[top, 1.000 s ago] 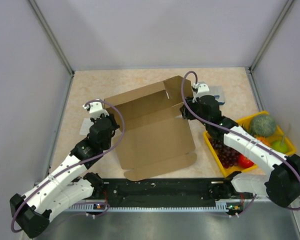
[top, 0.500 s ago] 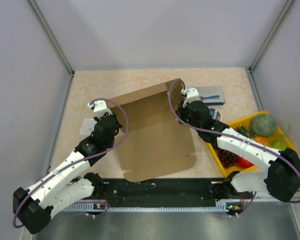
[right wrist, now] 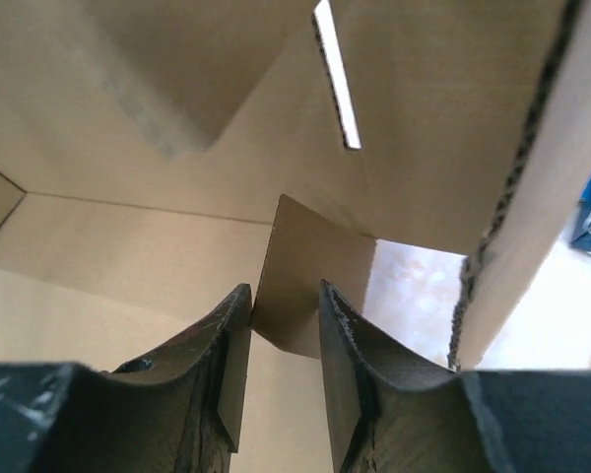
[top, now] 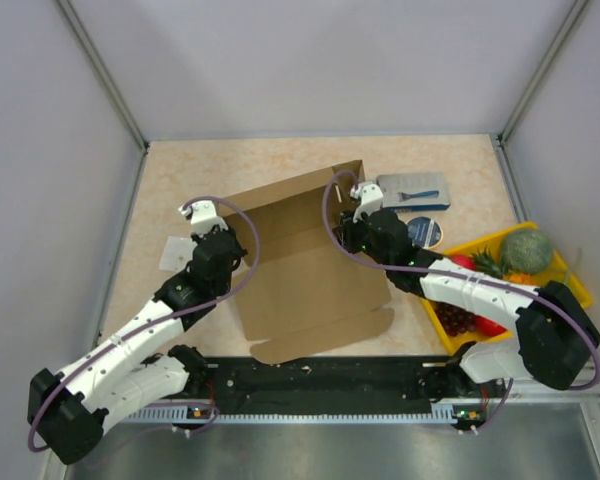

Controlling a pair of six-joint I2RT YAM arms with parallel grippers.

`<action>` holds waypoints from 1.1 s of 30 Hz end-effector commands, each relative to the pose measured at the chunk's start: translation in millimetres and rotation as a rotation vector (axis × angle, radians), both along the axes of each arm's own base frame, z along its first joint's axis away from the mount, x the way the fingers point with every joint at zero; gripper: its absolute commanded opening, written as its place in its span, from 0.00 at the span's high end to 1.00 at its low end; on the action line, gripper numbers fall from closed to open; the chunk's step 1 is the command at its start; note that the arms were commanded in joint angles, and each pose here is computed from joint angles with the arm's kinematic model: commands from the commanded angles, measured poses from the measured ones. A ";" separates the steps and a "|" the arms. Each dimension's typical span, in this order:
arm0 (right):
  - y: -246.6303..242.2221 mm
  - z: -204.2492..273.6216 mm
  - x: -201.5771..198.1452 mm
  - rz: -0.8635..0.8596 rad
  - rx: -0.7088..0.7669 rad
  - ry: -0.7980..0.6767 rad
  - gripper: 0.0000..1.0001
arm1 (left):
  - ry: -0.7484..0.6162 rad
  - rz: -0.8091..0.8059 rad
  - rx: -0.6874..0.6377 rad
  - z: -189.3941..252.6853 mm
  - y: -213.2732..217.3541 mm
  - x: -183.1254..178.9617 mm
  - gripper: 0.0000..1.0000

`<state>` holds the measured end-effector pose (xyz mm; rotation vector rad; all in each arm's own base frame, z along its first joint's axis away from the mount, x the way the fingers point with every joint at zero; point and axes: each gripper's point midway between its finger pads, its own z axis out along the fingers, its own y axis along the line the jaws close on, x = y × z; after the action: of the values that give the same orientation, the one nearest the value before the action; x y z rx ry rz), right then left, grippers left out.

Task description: Fold the paper box

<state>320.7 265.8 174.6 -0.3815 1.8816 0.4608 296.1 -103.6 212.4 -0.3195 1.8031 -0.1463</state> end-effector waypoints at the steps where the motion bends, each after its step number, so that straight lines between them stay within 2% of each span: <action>1: 30.5 2.9 -9.7 0.083 0.176 0.031 0.66 | -0.073 -0.017 -0.098 19.3 -9.9 3.6 1.00; 9: 32.8 -50.8 -2.6 0.002 0.180 0.188 0.65 | -0.063 -0.010 -0.099 6.7 -8.2 1.9 1.00; 13: 34.1 -58.0 -6.6 0.024 0.168 0.217 0.65 | -0.063 -0.005 -0.097 2.0 -5.8 0.0 1.00; 15: 28.0 -44.7 -13.7 0.048 0.141 0.200 0.63 | -0.060 -0.006 -0.084 0.6 -5.3 0.2 1.00; 17: 22.0 -28.9 -22.3 0.074 0.124 0.180 0.52 | -0.058 0.008 -0.069 -1.4 -1.9 0.6 1.00; 18: 12.8 -5.6 -31.5 0.104 0.110 0.131 0.48 | -0.053 0.023 -0.054 -4.8 1.1 0.9 1.00; 19: 9.2 4.5 -38.6 0.131 0.100 0.110 0.37 | -0.054 0.044 -0.036 -5.4 5.8 1.1 1.00; 21: 0.2 43.1 -58.1 0.230 0.104 0.022 0.34 | -0.087 0.035 0.012 -0.3 7.5 4.3 1.00; 22: -9.6 47.5 -66.2 0.240 0.090 0.025 0.31 | -0.088 0.024 0.039 -6.5 8.7 3.6 1.00; 24: -24.1 69.4 -74.5 0.276 0.130 -0.011 0.29 | -0.150 0.003 0.068 3.0 9.2 5.4 1.00; 25: -33.4 96.1 -85.0 0.300 0.177 -0.077 0.26 | -0.151 0.001 0.087 -5.2 12.1 4.2 1.00; 26: -31.6 105.7 -96.4 0.369 0.206 -0.090 0.24 | -0.168 -0.013 0.091 -4.1 11.2 4.8 1.00; 28: -40.8 127.5 -101.1 0.393 0.239 -0.133 0.20 | -0.186 -0.022 0.117 -2.5 13.1 7.4 1.00; 29: -43.1 125.0 -102.6 0.401 0.226 -0.108 0.20 | -0.185 -0.041 0.127 -2.8 10.8 8.7 1.00; 31: -57.0 128.5 -82.3 0.343 0.178 -0.136 0.14 | -0.188 -0.058 0.166 -3.6 10.5 11.3 1.00; 32: -59.8 110.6 -65.2 0.317 0.149 -0.074 0.14 | -0.198 -0.084 0.170 -2.8 6.8 11.9 1.00; 33: -62.6 117.2 -55.5 0.321 0.149 -0.077 0.14 | -0.218 -0.098 0.182 -0.2 5.4 13.2 1.00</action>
<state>240.2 208.2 313.1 -0.5158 1.5876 0.8024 297.7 -86.3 176.0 -0.1459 1.7419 -0.0139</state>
